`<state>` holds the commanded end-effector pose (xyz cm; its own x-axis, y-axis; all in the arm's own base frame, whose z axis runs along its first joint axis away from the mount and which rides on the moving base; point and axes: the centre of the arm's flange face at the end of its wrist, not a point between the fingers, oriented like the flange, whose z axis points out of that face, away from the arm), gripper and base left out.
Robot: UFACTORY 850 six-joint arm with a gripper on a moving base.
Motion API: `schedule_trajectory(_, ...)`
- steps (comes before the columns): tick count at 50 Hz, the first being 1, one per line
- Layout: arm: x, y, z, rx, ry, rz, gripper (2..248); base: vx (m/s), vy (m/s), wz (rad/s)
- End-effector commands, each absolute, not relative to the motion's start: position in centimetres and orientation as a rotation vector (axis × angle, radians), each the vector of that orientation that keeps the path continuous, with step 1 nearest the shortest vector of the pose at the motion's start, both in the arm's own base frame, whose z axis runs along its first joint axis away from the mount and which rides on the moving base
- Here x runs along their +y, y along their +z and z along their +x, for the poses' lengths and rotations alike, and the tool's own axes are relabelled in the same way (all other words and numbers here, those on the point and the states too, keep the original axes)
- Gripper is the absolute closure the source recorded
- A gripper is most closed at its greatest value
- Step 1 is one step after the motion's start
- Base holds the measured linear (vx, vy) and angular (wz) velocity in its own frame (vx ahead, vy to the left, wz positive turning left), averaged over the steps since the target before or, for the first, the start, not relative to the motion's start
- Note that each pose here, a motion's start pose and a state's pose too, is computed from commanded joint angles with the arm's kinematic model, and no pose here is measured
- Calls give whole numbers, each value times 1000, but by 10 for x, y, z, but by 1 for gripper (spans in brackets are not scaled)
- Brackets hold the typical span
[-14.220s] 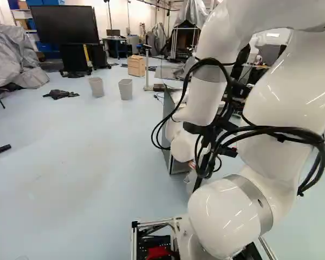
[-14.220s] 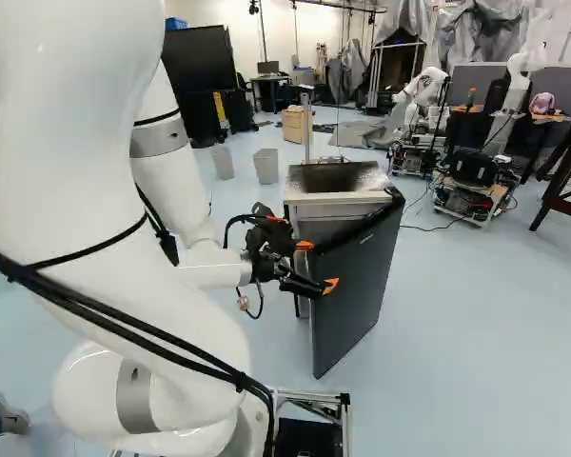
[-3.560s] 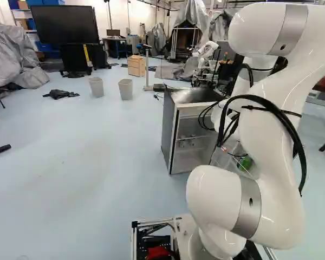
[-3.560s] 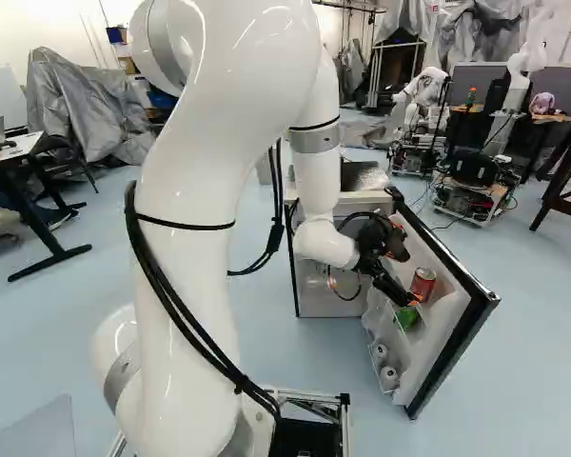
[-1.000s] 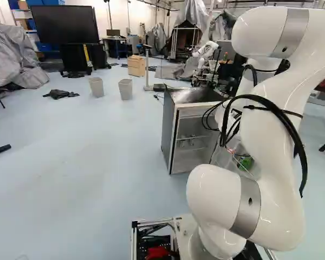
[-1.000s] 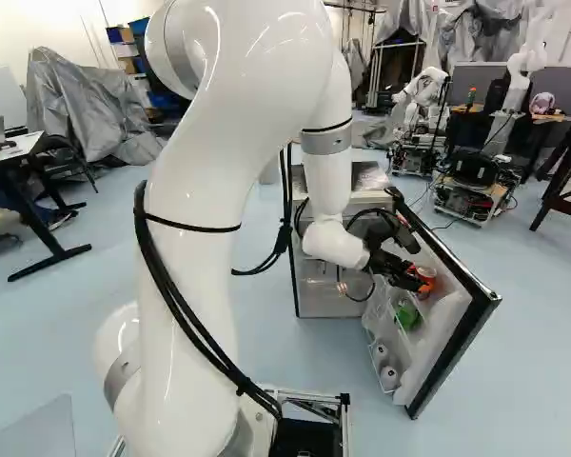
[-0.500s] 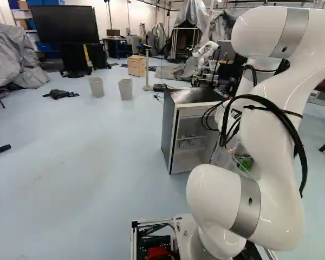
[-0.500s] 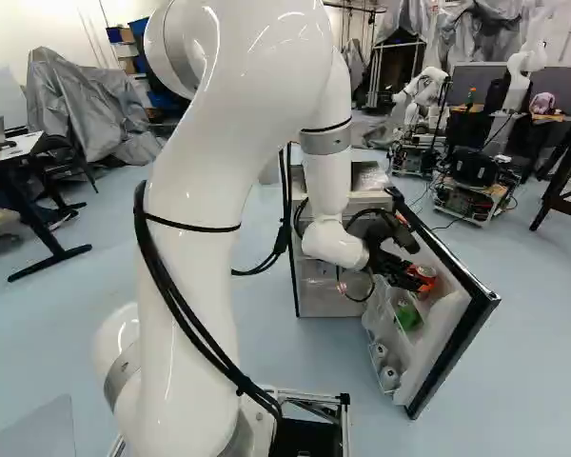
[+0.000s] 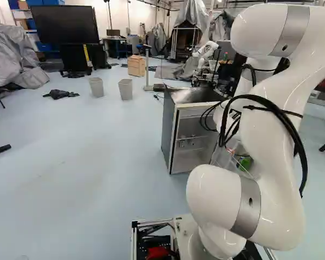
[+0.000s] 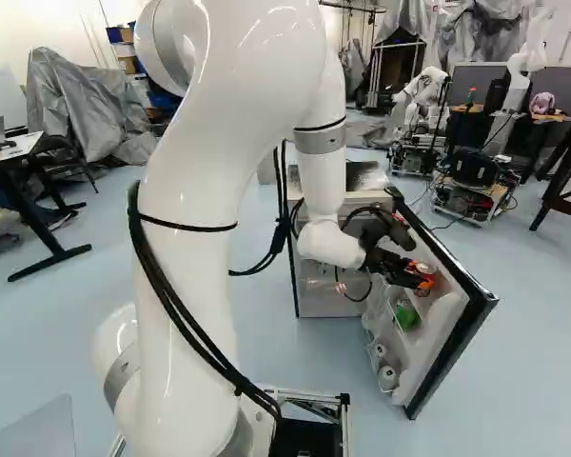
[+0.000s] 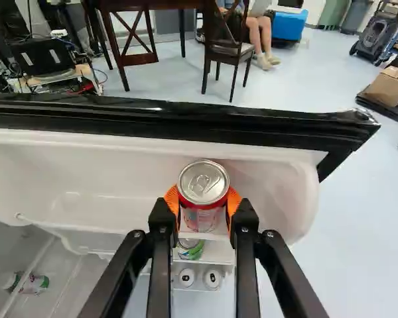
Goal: Grab a drink from the fridge
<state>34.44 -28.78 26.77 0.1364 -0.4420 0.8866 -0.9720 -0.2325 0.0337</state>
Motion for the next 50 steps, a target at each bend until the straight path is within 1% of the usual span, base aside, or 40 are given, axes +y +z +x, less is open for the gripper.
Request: schedule_trajectory(50, -251, 278, 325, -1267, 1089, 1773, 160, 0, 0, 0)
